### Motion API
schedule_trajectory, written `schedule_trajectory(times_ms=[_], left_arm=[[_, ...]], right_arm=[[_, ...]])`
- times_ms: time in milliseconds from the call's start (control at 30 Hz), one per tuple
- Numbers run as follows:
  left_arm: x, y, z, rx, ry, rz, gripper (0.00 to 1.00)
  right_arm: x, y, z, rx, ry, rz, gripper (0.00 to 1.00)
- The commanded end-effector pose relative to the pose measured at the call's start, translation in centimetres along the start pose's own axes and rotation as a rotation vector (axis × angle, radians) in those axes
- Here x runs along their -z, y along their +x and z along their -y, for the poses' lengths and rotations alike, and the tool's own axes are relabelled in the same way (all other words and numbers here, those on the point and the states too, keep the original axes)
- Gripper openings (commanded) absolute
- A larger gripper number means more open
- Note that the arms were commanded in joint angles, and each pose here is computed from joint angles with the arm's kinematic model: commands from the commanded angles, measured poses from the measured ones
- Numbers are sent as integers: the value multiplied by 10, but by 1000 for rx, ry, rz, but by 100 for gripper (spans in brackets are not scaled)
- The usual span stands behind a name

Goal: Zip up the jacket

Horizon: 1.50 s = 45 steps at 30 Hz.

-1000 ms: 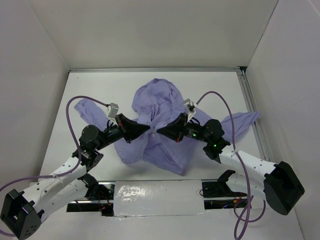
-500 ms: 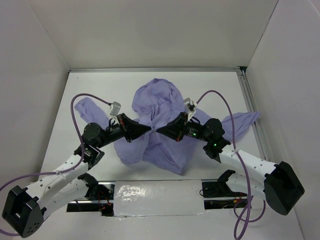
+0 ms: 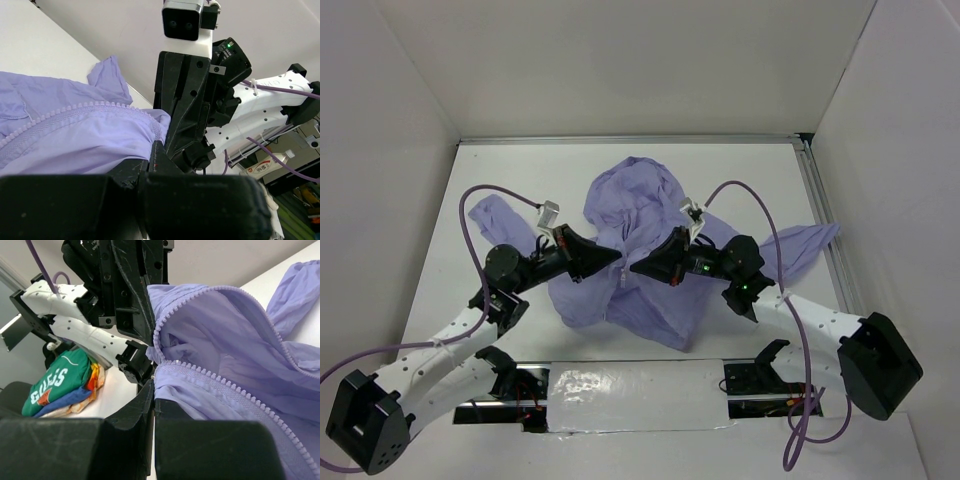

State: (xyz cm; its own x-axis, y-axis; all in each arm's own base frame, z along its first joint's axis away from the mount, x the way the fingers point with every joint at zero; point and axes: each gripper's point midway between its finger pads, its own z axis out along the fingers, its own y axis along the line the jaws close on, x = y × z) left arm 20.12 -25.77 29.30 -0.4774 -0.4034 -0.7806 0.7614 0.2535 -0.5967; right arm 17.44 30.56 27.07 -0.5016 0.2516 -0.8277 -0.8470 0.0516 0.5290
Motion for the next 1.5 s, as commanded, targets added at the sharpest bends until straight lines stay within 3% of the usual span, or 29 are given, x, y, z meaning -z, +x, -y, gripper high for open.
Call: schedule_trajectory(times_ms=[0,367,900,1267,1467], left_arm=[[0,-11,17,-37,80,34,0],[7,-15,20,-55,71,58,0],[5,-13,31,-45,134,17,0],[6,-27,26,-74,88,89,0],[5,-25,30,-80,114,68,0]], right_arm=[[-5,-26,-20,71,-78,64,0],[2,-29,-10,96,4,98,0],[5,-26,-15,116,-30,78,0],[7,-18,-12,120,-15,53,0],[8,-22,-15,124,-25,66,0]])
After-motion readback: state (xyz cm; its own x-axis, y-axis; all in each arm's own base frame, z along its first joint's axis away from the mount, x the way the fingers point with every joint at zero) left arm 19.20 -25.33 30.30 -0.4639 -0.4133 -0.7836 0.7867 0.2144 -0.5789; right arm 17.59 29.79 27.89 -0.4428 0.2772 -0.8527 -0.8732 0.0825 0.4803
